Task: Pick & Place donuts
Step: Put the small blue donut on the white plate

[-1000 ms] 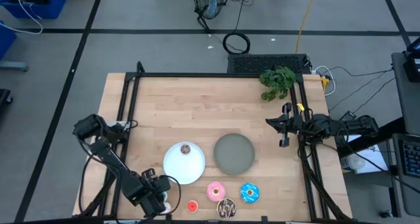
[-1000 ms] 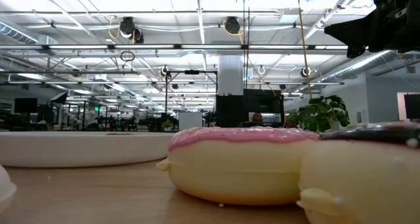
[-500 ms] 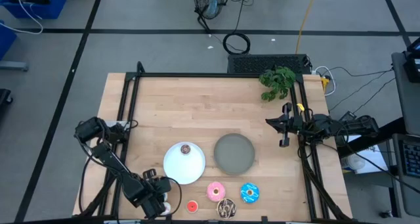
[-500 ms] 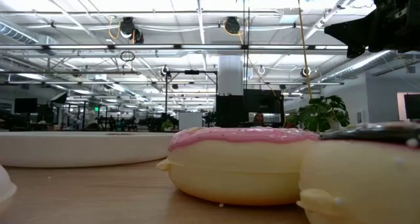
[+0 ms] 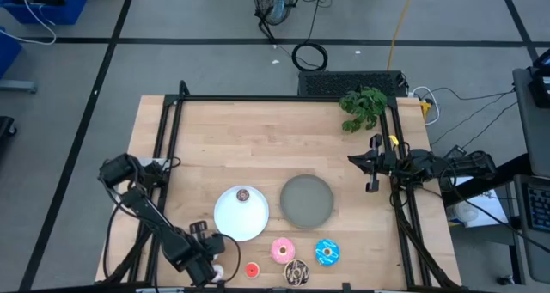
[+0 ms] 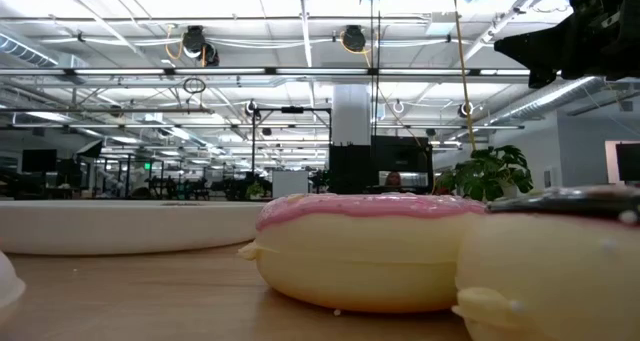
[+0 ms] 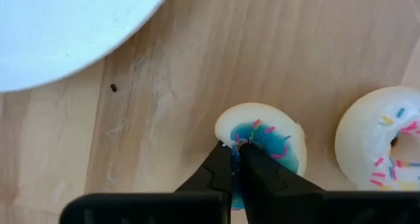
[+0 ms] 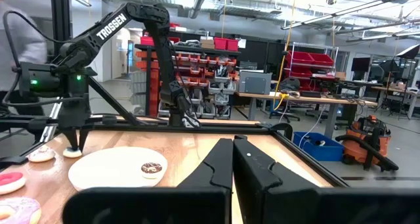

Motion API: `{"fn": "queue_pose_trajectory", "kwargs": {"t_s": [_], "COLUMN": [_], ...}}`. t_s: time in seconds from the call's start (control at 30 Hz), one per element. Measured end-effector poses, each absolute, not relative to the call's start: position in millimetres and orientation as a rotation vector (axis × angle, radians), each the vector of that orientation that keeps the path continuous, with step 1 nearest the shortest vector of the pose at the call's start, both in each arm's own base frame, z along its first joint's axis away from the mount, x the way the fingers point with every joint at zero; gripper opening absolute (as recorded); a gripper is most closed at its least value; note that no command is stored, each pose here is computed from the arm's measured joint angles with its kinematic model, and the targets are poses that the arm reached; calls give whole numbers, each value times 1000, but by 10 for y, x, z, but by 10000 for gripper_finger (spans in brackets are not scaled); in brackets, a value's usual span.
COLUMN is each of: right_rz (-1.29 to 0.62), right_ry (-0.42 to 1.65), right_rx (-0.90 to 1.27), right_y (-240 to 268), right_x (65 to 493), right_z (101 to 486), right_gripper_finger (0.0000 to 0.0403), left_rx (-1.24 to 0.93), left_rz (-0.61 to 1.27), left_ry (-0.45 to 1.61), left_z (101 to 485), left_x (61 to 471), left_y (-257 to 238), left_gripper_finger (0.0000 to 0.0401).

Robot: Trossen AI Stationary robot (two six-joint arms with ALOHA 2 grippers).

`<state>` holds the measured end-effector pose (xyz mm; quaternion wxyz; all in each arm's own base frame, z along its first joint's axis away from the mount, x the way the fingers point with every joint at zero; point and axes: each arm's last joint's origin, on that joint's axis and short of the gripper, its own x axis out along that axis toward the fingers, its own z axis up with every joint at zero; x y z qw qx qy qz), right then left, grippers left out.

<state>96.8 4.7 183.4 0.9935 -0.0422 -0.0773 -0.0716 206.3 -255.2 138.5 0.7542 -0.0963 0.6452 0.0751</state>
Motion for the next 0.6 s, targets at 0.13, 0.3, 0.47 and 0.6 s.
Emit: {"fn": "queue_pose_trajectory", "kwargs": {"t_s": [0.13,0.3,0.47,0.6], "right_rz": [-144,-145,-146,-146], "right_ry": [-156,-155,-155,-155], "right_rx": [-84,-84,-84,-84], "right_y": [47,47,47,47], "right_x": [968,968,968,968], "right_z": [1835,1835,1834,1834], "right_gripper_finger": [0,0,0,0], "left_rx": [-178,-85,-6,62], "left_rz": [146,186,214,224], "left_ry": [1434,1449,1444,1437], "left_z": [1530,1801,2040,2184], "left_x": [2144,2234,2319,2406], "left_y": [-2584,-2546,-2494,-2407], "left_gripper_finger": [7,17,7,21]}}
